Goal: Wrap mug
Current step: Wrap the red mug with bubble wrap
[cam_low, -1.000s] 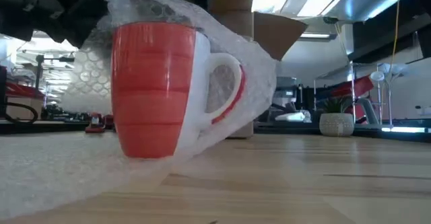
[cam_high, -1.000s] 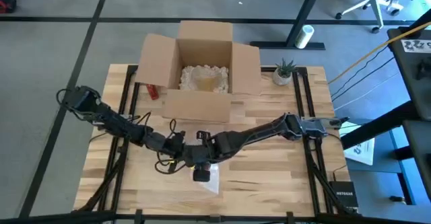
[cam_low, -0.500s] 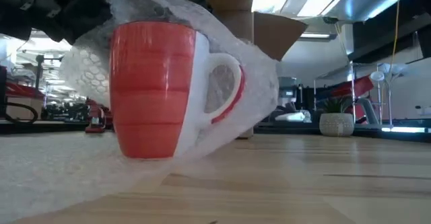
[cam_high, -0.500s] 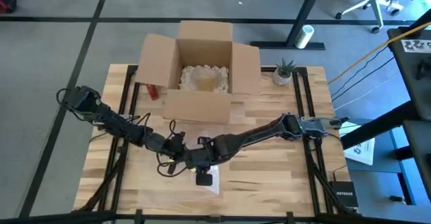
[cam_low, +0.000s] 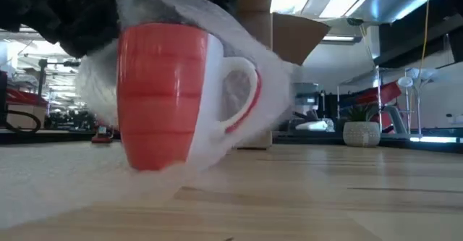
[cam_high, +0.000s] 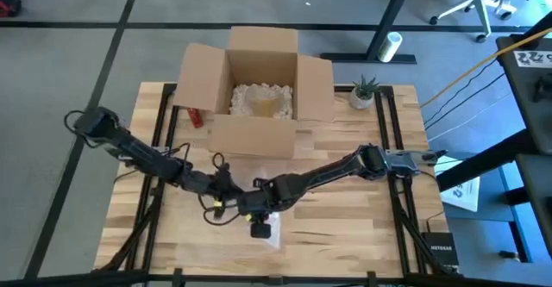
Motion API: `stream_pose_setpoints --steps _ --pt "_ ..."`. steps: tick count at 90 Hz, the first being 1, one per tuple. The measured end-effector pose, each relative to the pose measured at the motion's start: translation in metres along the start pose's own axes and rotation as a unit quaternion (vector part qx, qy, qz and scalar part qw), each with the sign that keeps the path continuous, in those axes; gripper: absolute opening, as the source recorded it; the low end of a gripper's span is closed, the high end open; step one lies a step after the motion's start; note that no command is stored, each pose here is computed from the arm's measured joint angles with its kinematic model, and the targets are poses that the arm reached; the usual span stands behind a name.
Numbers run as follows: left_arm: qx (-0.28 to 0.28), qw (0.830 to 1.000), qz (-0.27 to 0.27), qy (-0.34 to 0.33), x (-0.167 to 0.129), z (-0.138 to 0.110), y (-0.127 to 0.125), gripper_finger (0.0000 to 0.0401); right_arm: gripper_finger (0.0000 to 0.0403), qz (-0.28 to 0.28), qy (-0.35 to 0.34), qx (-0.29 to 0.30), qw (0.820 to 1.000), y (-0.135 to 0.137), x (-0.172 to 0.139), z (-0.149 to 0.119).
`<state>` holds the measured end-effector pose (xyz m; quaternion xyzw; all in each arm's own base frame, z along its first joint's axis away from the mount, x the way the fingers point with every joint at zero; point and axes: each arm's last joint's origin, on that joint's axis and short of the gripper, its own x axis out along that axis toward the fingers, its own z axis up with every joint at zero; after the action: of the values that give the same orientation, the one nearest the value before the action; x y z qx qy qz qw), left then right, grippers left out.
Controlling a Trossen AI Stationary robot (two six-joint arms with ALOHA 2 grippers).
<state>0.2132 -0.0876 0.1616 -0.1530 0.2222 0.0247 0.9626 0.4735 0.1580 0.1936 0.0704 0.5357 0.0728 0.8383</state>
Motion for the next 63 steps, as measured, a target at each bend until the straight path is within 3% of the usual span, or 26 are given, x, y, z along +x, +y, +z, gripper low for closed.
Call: stream_pose_setpoints --steps 15,36,53,63 --pt "-0.036 0.997 0.034 0.066 -0.009 -0.015 0.002 0.0001 0.0000 0.007 -0.008 -0.001 1.000 0.001 0.000 0.001" --pt "-0.058 0.994 -0.006 0.089 -0.008 -0.029 -0.014 0.0001 0.0000 0.012 -0.014 -0.005 1.000 0.002 0.001 0.003" --pt "-0.029 0.997 -0.068 0.028 -0.005 -0.023 -0.030 0.0001 0.0000 0.014 -0.019 -0.009 1.000 0.002 0.001 0.004" --pt "-0.008 0.997 -0.070 -0.029 -0.005 -0.013 -0.033 0.0001 0.0000 0.014 -0.019 -0.009 1.000 0.002 0.001 0.003"
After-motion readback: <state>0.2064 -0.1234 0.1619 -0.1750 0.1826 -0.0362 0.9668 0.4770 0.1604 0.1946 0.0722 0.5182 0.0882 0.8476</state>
